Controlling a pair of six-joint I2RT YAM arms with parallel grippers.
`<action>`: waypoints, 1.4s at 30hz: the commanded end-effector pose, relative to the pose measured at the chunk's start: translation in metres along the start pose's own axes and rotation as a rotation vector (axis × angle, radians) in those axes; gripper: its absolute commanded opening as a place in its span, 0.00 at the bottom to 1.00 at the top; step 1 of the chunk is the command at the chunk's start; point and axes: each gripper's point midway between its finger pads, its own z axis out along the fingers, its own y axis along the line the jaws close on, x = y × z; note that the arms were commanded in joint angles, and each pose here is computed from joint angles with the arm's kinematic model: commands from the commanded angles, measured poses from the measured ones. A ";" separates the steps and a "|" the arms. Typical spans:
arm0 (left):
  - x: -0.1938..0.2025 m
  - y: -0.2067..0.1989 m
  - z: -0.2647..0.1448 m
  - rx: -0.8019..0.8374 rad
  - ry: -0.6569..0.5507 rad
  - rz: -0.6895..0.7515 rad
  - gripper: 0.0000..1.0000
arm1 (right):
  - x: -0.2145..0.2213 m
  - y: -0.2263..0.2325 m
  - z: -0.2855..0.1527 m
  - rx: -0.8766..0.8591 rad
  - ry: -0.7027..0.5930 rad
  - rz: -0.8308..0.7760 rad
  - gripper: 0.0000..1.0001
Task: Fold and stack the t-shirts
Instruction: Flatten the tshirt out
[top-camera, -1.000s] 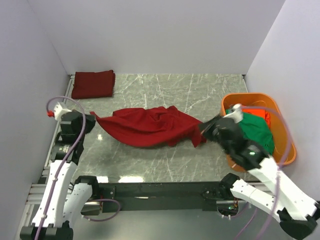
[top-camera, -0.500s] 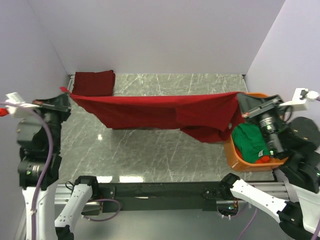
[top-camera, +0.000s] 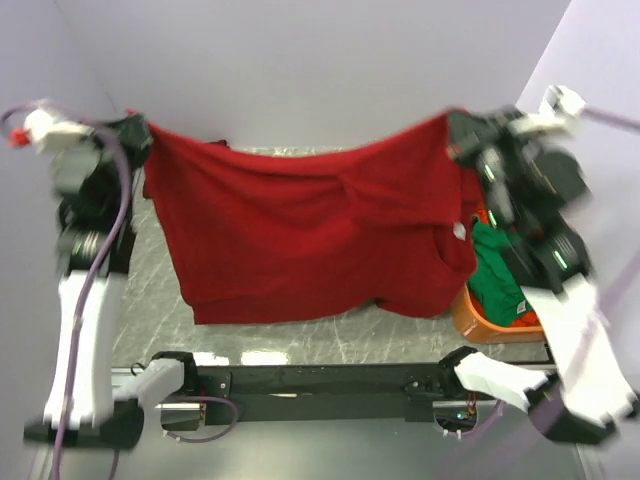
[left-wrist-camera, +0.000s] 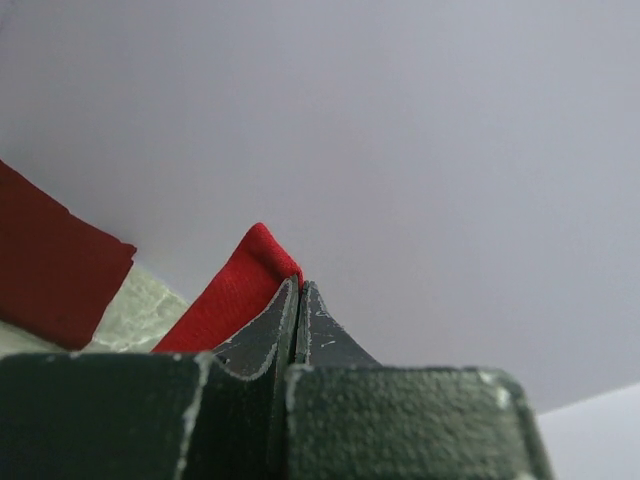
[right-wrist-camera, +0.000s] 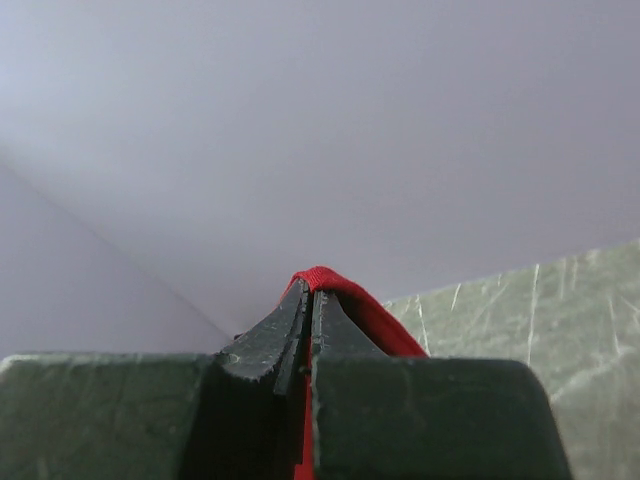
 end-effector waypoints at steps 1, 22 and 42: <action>-0.009 -0.027 0.046 0.102 -0.081 0.005 0.01 | 0.003 0.028 0.065 -0.155 0.005 0.026 0.00; -0.055 -0.038 0.194 0.332 -0.100 -0.042 0.01 | -0.009 0.049 0.173 -0.322 -0.090 0.072 0.00; 0.225 0.330 -0.036 -0.576 0.355 -0.221 0.06 | 0.395 -0.233 -0.043 0.378 0.938 0.149 0.25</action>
